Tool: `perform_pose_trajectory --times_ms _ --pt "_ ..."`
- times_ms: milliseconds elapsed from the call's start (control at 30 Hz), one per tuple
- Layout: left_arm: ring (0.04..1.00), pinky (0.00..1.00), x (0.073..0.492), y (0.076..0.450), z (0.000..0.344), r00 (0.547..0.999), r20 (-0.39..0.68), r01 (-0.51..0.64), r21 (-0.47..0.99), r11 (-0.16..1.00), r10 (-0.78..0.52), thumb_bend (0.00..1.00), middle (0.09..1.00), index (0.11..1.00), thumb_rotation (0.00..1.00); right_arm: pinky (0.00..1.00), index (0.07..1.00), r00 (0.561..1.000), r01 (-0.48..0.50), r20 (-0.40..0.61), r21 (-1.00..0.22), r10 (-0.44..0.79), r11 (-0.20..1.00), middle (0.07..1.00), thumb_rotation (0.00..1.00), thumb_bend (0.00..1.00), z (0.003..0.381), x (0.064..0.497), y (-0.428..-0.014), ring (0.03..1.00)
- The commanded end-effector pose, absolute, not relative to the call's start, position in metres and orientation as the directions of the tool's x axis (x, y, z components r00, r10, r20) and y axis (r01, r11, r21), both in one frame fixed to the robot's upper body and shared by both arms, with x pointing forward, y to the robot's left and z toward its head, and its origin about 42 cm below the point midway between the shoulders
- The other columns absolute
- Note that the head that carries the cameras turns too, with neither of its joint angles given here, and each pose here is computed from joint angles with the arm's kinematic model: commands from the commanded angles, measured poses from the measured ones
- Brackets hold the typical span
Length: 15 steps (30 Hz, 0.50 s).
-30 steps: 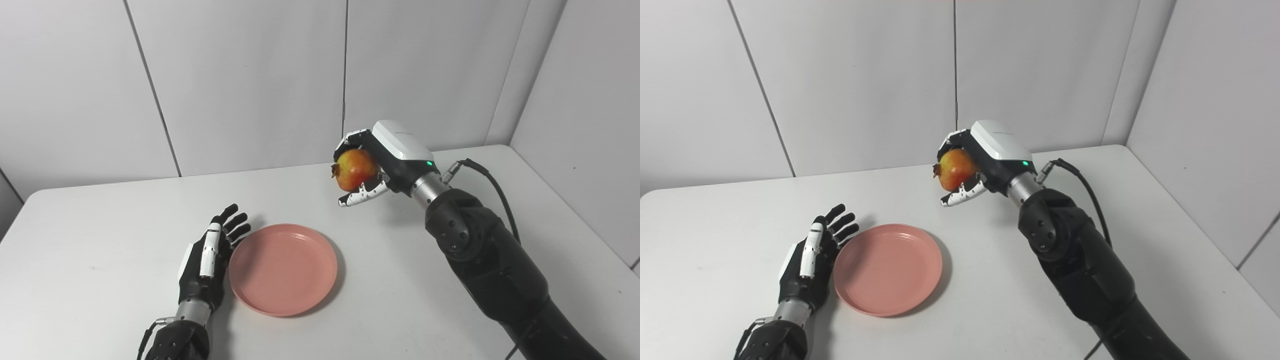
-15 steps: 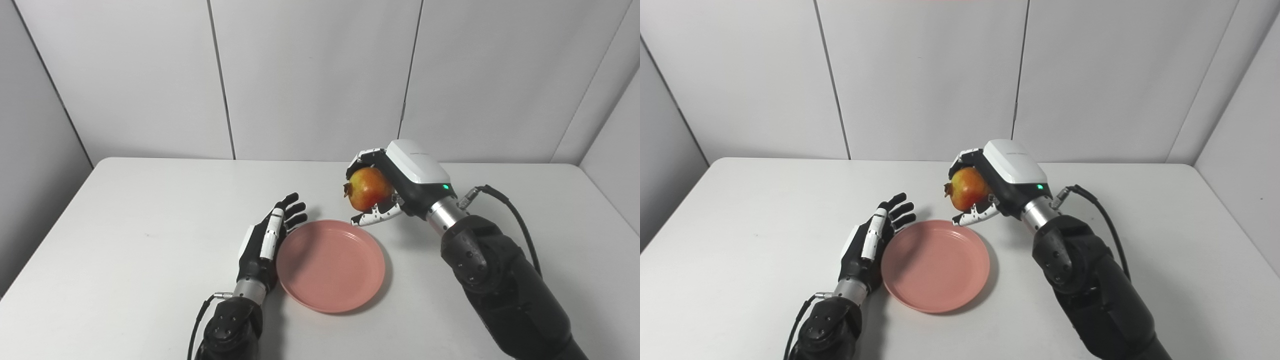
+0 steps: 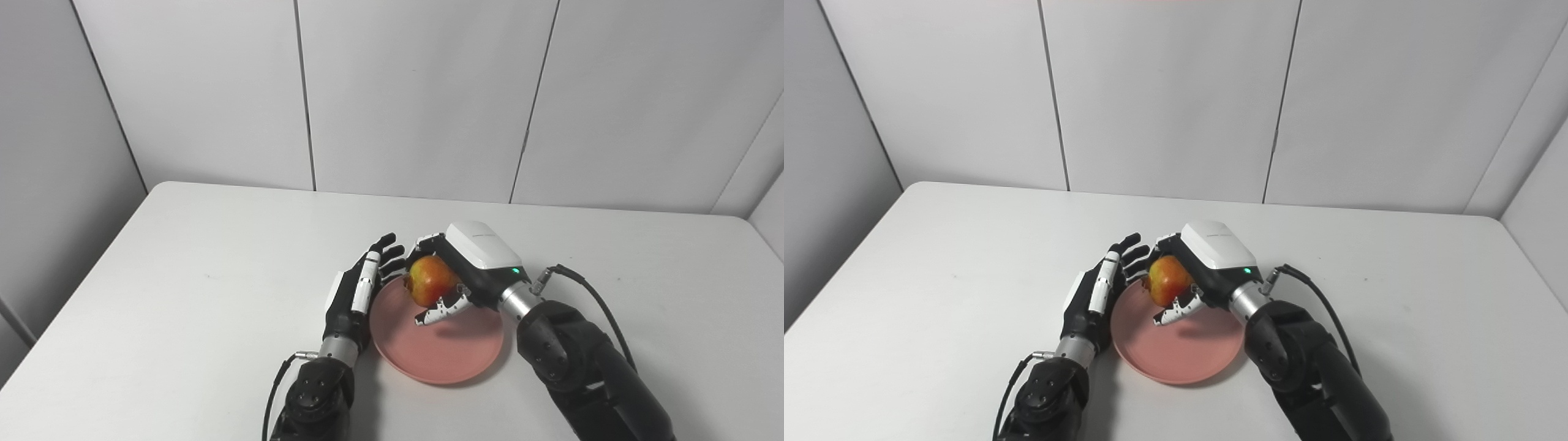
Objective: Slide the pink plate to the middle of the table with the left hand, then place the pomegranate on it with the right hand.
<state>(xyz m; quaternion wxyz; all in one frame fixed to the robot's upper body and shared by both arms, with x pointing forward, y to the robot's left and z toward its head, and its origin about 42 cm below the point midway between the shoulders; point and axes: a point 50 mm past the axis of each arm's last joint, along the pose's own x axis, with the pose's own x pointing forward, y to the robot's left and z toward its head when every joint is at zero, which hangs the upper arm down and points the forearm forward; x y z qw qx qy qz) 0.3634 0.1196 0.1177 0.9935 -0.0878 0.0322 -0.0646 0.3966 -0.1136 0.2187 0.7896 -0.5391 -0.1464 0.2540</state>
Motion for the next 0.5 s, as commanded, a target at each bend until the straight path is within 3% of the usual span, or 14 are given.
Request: perform_pose_trajectory --times_ms 0,300,467 --pt "0.827 0.79 0.366 0.113 0.120 0.991 -0.050 0.113 -0.181 0.977 -0.124 0.35 0.836 0.815 1.00 0.29 0.494 0.809 -0.195 0.018 -0.935 0.587 0.296 0.477 0.13 0.50 0.238 0.404 -0.102 0.374" --pt "0.844 0.80 0.367 0.109 0.122 0.995 -0.044 0.087 -0.168 0.982 -0.095 0.34 0.850 0.830 1.00 0.25 0.493 0.808 -0.219 -0.024 -0.940 0.589 0.262 0.440 0.13 0.50 0.216 0.412 -0.094 0.335" --pt "0.861 0.82 0.367 0.109 0.122 0.996 -0.029 0.080 -0.152 0.985 -0.086 0.35 0.860 0.836 1.00 0.20 0.493 0.808 -0.230 -0.039 -0.939 0.587 0.254 0.366 0.13 0.50 0.206 0.413 -0.094 0.268"
